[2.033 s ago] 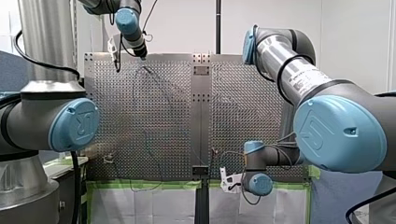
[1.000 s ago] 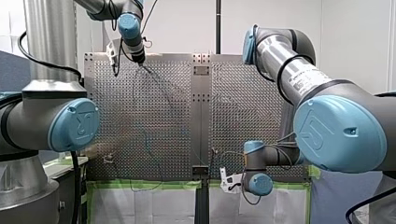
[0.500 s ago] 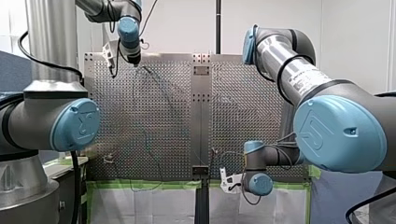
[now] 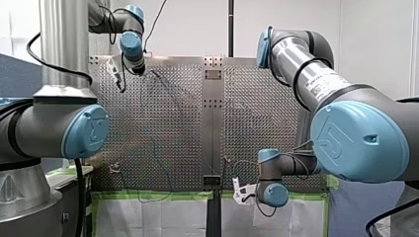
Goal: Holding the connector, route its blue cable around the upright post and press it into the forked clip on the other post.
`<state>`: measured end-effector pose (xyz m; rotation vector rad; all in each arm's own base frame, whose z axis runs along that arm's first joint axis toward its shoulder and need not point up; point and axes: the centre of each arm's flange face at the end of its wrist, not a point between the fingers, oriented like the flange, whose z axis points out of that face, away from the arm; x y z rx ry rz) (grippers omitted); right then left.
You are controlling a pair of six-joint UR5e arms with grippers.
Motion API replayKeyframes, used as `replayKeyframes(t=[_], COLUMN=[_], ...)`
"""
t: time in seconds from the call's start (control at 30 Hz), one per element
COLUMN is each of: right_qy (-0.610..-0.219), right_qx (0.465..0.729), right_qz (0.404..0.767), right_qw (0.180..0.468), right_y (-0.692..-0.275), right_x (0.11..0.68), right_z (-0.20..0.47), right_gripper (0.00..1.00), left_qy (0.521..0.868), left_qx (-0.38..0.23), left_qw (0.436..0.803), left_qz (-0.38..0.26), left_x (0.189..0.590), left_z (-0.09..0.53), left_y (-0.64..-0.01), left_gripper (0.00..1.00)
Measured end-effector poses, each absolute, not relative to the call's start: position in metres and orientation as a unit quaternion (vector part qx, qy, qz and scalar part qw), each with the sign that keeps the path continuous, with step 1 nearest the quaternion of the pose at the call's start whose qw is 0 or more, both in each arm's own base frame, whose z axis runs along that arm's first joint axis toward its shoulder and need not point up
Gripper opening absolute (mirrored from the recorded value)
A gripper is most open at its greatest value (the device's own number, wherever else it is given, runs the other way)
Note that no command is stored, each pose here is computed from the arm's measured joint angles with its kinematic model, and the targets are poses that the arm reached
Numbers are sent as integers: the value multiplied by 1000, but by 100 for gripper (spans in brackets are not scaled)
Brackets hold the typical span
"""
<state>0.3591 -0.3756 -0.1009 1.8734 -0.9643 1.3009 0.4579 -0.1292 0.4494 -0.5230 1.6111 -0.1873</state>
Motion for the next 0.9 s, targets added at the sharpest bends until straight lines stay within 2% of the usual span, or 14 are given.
replayKeyframes(t=[0.53, 0.9], right_qy=[-368, -367], right_qx=[715, 717], right_qz=[496, 494], right_qw=[327, 327], right_y=[-376, -376], right_x=[359, 359], right_z=[-101, -101], right_gripper=[0, 0], left_qy=[676, 671], left_qx=[-237, -231], left_qw=[676, 679], left_qz=[-174, -189], left_x=[489, 507], left_z=[444, 434], left_y=[-128, -117], left_gripper=[98, 98])
